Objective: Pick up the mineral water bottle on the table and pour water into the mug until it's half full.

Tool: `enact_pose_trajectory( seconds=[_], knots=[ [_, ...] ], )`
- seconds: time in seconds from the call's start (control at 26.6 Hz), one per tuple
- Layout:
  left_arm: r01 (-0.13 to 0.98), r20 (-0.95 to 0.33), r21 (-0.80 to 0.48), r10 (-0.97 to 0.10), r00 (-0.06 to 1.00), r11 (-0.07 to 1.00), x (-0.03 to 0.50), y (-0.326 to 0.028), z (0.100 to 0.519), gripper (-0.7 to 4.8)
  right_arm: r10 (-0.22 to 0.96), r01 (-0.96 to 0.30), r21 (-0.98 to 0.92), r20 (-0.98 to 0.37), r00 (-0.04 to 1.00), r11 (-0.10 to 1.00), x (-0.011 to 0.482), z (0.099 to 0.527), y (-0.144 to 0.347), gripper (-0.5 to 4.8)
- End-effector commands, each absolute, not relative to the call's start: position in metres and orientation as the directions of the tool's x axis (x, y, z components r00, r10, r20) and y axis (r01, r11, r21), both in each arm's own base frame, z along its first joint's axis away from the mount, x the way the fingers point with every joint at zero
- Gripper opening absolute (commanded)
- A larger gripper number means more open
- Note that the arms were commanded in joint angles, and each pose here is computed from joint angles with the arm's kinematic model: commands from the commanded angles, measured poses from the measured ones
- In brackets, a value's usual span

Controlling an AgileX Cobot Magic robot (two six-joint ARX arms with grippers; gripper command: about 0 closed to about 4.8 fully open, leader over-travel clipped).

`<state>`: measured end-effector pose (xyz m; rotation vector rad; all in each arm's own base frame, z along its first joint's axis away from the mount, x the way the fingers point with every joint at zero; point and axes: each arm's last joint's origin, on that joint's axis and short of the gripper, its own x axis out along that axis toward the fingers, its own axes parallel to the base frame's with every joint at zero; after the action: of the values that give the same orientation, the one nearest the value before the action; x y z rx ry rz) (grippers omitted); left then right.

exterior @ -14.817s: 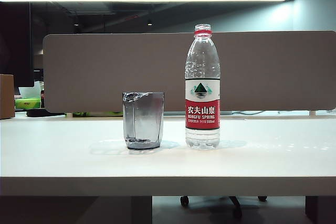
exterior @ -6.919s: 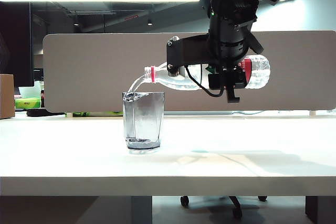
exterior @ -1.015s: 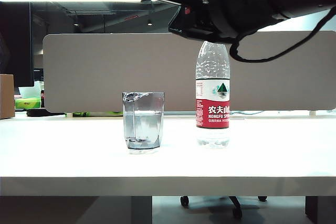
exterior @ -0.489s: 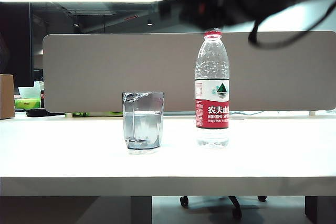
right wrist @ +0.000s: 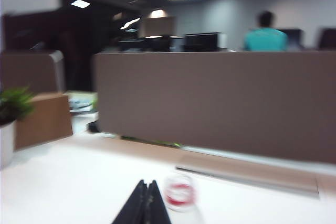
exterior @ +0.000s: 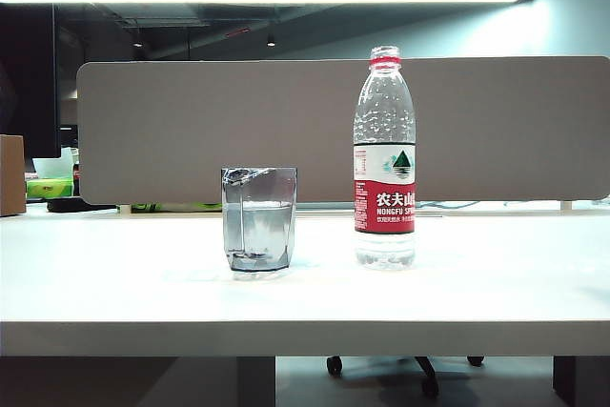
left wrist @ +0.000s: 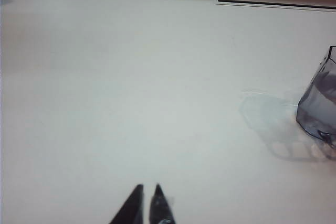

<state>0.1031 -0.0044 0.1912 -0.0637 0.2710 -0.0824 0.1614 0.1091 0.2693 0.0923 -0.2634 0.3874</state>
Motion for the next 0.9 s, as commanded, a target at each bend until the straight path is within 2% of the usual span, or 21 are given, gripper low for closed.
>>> enact_pose_trajectory(
  seconds=[0.04,0.19,0.26,0.38,0.49,0.68,0.9],
  knots=[
    [0.074,-0.253,-0.075,-0.091,0.963,0.994,0.103,-0.004,0.193,0.22,0.324,-0.341,0.105,0.149,0.934,0.934,0.165,0.266,0.076,-0.01],
    [0.074,-0.252,-0.075,-0.091,0.963,0.994,0.103,-0.004,0.193,0.22,0.253,-0.264,0.093,0.110,0.961,0.960,0.160,0.268,0.047,-0.01],
    [0.074,-0.253,-0.075,-0.091,0.963,0.994,0.103,-0.004,0.193,0.22,0.129,-0.140,0.091,0.113,0.985,0.986,0.150,0.273,0.022,-0.01],
    [0.074,-0.253,-0.075,-0.091,0.963,0.994,0.103,-0.004,0.193,0.22,0.024,-0.034,0.081,0.124,0.992,0.996,0.135,0.276,0.006,-0.01],
    [0.074,-0.253,-0.075,-0.091,0.963,0.994,0.103,-0.004,0.193,0.22,-0.024,0.015,0.072,0.134,0.991,0.997,0.127,0.271,-0.001,-0.01],
    [0.074,-0.253,-0.075,-0.091,0.963,0.994,0.103,-0.004,0.193,0.22,-0.050,0.039,0.072,0.161,0.986,0.997,0.112,0.248,-0.004,-0.01],
    [0.074,-0.253,-0.075,-0.091,0.963,0.994,0.103,-0.004,0.193,0.22,-0.039,0.025,0.089,0.165,0.986,0.996,0.105,0.199,-0.003,-0.01]
  ],
)
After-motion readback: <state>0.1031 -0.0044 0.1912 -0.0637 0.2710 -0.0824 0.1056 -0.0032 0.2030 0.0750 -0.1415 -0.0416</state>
